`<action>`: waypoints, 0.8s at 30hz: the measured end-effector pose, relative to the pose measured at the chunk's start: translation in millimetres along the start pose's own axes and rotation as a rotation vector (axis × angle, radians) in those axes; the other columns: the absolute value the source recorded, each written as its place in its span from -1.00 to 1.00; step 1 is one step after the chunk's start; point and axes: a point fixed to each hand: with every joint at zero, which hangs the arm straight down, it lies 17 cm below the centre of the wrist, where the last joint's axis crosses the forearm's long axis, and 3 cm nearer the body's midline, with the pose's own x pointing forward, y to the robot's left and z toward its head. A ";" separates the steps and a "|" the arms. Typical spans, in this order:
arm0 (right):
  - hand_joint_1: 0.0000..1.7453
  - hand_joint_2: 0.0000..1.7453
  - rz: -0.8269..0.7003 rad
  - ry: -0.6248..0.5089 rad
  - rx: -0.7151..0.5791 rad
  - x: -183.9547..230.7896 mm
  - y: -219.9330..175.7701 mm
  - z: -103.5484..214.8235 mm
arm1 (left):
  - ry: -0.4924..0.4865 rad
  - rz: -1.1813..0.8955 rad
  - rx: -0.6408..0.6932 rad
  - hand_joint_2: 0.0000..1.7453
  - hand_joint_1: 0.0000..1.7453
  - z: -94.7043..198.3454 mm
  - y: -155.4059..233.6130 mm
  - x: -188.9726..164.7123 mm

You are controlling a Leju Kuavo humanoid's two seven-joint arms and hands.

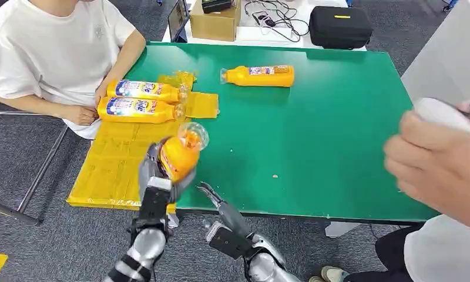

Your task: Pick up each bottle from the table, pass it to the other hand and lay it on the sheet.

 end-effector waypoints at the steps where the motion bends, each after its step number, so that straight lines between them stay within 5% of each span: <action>1: -1.00 -1.00 0.000 -0.007 0.002 2.5 1.1 -2.2 | -0.032 -0.069 -0.007 1.00 1.00 -8.7 0.7 -1.8; 11: -1.00 -1.00 -0.023 -0.047 0.047 18.8 16.1 -17.4 | -0.088 -0.533 -0.195 1.00 1.00 -65.8 -8.4 -67.8; 24: -1.00 -1.00 -0.063 -0.056 0.083 23.5 29.5 -18.7 | 0.107 -0.832 -0.497 1.00 0.94 -28.7 -1.3 -174.2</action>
